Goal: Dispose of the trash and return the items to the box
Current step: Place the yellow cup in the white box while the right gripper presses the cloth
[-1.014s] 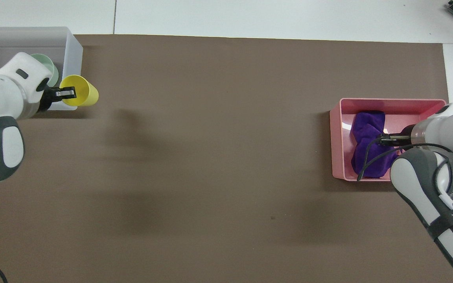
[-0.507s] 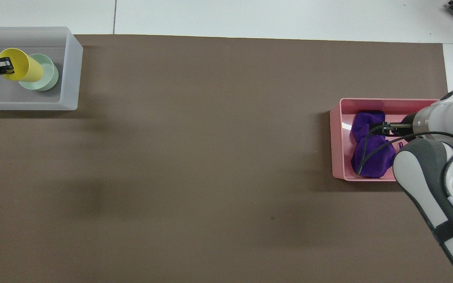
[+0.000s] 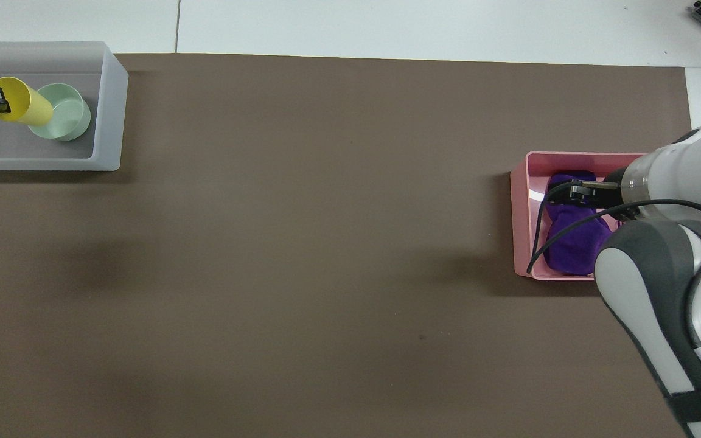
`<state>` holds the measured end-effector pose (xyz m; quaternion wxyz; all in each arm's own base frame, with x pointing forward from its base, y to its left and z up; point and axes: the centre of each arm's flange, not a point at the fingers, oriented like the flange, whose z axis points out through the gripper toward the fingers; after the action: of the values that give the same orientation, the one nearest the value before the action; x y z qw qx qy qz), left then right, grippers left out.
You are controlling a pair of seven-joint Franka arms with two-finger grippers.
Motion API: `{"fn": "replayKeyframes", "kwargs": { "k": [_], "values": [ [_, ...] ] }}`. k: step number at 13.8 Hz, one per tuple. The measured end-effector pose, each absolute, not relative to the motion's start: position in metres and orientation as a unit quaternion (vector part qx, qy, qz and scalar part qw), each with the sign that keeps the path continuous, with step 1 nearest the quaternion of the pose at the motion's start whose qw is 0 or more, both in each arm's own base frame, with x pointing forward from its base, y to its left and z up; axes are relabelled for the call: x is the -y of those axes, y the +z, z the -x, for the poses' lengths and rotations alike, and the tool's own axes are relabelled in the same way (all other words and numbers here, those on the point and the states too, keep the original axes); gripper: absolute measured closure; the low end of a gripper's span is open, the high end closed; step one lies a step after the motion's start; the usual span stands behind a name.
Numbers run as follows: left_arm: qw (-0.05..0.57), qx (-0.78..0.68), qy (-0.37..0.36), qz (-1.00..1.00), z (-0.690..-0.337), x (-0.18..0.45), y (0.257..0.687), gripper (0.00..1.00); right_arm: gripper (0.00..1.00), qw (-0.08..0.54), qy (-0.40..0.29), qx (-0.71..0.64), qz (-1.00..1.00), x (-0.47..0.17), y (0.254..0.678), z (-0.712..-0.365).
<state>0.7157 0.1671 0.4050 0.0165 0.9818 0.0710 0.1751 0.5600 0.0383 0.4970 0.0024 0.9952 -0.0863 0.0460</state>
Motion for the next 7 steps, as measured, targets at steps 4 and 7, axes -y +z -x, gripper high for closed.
{"fn": "replayKeyframes", "kwargs": {
  "k": [4,7],
  "values": [
    [0.033,-0.071,0.168,-0.983,-0.719,-0.165,0.381,0.97,0.00,0.004,0.037,0.091,-0.995,-0.043,0.567,-0.559],
    [0.037,-0.070,0.164,-0.983,-0.716,-0.157,0.362,0.97,0.00,0.006,0.029,0.091,-0.995,-0.036,0.607,-0.553]
  ]
}}
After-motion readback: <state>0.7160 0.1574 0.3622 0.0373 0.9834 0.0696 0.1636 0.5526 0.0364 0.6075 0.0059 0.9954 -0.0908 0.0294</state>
